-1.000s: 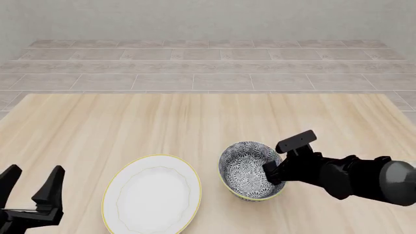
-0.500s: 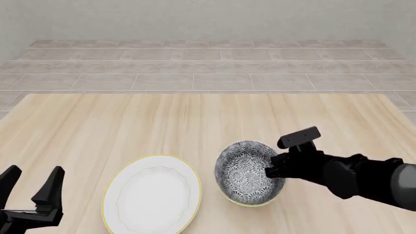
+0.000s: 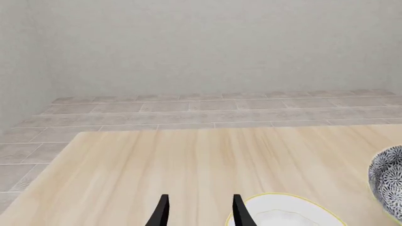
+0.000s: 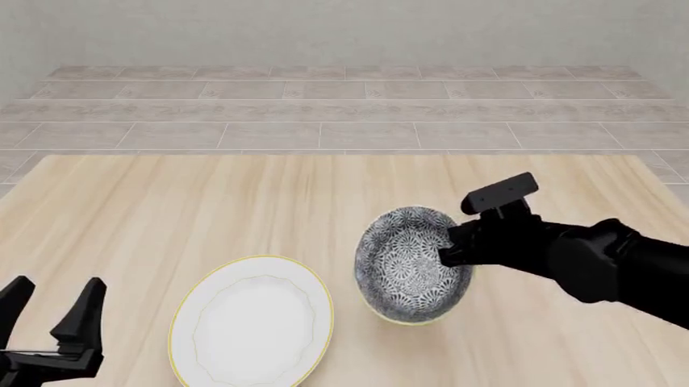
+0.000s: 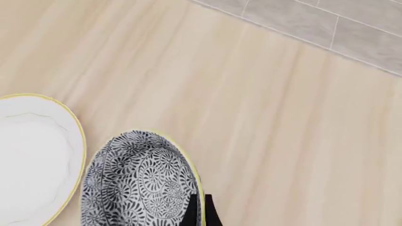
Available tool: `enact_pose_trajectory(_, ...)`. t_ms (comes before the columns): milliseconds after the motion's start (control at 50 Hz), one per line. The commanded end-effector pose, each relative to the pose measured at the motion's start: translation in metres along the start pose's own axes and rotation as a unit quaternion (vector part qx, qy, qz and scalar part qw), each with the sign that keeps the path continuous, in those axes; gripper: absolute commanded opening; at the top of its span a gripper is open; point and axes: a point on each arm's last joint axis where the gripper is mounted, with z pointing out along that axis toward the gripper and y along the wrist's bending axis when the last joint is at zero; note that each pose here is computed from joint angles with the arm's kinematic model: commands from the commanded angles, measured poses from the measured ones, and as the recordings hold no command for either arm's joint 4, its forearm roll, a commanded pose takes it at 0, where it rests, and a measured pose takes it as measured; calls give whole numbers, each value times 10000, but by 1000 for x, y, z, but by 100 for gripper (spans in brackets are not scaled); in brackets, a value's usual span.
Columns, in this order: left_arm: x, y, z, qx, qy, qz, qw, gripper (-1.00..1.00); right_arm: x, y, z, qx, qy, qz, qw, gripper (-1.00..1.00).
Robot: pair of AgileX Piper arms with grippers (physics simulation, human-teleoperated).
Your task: Put the bowl on the plate.
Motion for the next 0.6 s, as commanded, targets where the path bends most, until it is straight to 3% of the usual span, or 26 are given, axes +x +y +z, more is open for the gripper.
enact_pose_trajectory(20,0,0,-1,-1,5,-10,10000,100,-27,-1,-18,-2,-263,54,9996,-100)
enact_pose_trajectory(80,0,0,-2,-3,3,-14,10000,100,-34,2,-23,-44,-321,101,9994,-100)
enact_pose_trajectory(100,0,0,-2,-1,5,-17,10000,100,-37,7,-24,-131,-319,252,9991,-100)
enact_pose_trajectory(600,0,0,-4,-3,-45,-20,10000,100,-59,40,-15,-585,-291,358,9972,-100)
